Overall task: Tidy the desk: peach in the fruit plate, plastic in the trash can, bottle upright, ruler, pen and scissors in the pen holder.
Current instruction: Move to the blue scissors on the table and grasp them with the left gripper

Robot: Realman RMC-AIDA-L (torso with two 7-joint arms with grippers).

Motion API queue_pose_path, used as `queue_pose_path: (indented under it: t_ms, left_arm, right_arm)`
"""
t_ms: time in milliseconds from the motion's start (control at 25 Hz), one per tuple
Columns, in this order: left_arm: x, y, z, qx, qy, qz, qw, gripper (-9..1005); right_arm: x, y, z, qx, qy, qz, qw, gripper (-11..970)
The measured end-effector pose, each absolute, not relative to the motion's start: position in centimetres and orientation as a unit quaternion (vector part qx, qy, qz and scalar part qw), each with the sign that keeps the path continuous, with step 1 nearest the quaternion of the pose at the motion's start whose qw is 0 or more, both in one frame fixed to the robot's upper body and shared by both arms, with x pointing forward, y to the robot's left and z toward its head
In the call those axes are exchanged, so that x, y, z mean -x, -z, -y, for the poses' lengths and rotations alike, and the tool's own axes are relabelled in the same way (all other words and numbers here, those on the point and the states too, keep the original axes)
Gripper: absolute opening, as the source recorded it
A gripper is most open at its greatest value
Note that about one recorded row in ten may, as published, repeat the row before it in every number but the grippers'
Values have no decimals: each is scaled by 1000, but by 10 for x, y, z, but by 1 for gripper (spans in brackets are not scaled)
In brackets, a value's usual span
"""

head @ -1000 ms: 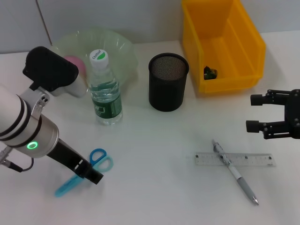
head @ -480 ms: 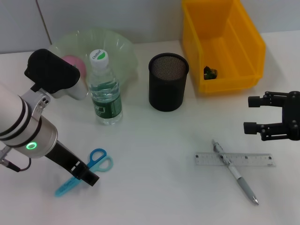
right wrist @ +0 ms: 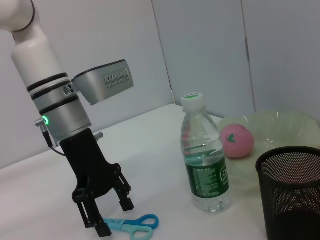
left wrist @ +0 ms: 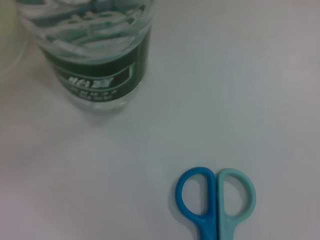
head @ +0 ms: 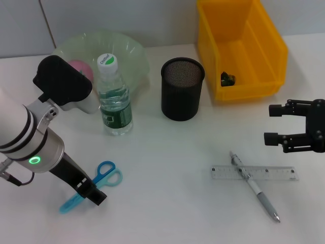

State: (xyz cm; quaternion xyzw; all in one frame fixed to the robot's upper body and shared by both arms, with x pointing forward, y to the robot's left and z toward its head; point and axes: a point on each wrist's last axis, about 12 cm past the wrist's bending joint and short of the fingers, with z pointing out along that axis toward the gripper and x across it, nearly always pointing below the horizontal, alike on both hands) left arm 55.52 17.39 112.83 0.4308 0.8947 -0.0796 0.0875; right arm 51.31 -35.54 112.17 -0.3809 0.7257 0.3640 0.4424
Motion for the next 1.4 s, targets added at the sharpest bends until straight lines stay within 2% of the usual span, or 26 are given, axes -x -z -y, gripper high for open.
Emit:
queue_pose_path:
  t_ms: [1400]
  left_arm:
    - [-555, -1123, -168, -478, 59, -873, 76, 661]
  right_arm:
    - [-510, -1120, 356, 374, -371, -727, 440, 832]
